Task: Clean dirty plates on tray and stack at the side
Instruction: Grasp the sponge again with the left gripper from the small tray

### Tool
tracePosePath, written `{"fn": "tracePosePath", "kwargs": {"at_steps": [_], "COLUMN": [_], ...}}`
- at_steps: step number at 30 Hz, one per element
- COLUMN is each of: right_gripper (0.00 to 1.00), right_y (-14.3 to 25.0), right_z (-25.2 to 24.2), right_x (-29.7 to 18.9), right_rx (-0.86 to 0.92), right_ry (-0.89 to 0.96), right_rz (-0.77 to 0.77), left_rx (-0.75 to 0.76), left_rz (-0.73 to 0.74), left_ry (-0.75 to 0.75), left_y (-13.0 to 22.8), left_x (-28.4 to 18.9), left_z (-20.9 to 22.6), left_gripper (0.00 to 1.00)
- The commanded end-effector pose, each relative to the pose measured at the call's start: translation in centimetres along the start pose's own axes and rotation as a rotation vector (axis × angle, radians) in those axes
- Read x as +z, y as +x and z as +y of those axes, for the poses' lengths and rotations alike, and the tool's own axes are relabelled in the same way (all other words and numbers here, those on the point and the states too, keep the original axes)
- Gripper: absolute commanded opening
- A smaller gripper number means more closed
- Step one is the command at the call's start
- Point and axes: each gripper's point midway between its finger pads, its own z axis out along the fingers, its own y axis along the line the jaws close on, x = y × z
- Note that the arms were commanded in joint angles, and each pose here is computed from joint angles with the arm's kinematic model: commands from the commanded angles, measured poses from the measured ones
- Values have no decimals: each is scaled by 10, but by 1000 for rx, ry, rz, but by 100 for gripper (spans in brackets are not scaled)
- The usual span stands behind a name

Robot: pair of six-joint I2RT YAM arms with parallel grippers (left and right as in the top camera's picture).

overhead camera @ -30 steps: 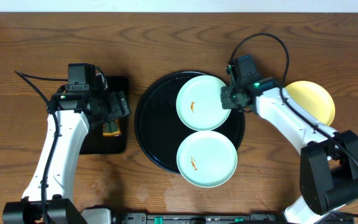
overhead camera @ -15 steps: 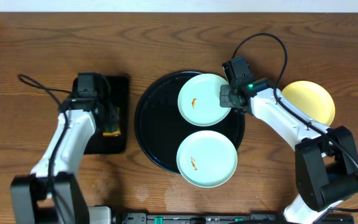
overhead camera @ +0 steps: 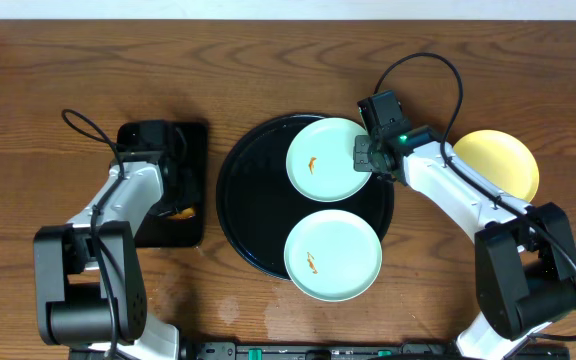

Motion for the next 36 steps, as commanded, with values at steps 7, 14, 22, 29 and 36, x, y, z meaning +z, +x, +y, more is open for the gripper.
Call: {"fn": "tracePosePath", "kwargs": {"at_steps": [7,14,22,29,36], "right_gripper": [1,1,1,1,1], "right_y": [-2,-4,-2,-2,-2], "right_z": [-2,-1,0,0,0], "right_x": [1,1,1,1,1], "right_rx": [12,13,13,13,12], "right_ry": [18,15,6,6,6], "right_rz": [-11,-16,-9,-9,-9], "left_rx": [14,34,68,65,59], "left_rz": [-124,-161,-95,-155,-166], "left_ry": [40,50,30,47,51], "left_y": [-26,-31,-18,-35,-25], "left_x": [-47,-28,14,-16,-49], "left_z": [-5,-8,-6,-10,-5], "left_gripper": [68,60,14,15,58]}}
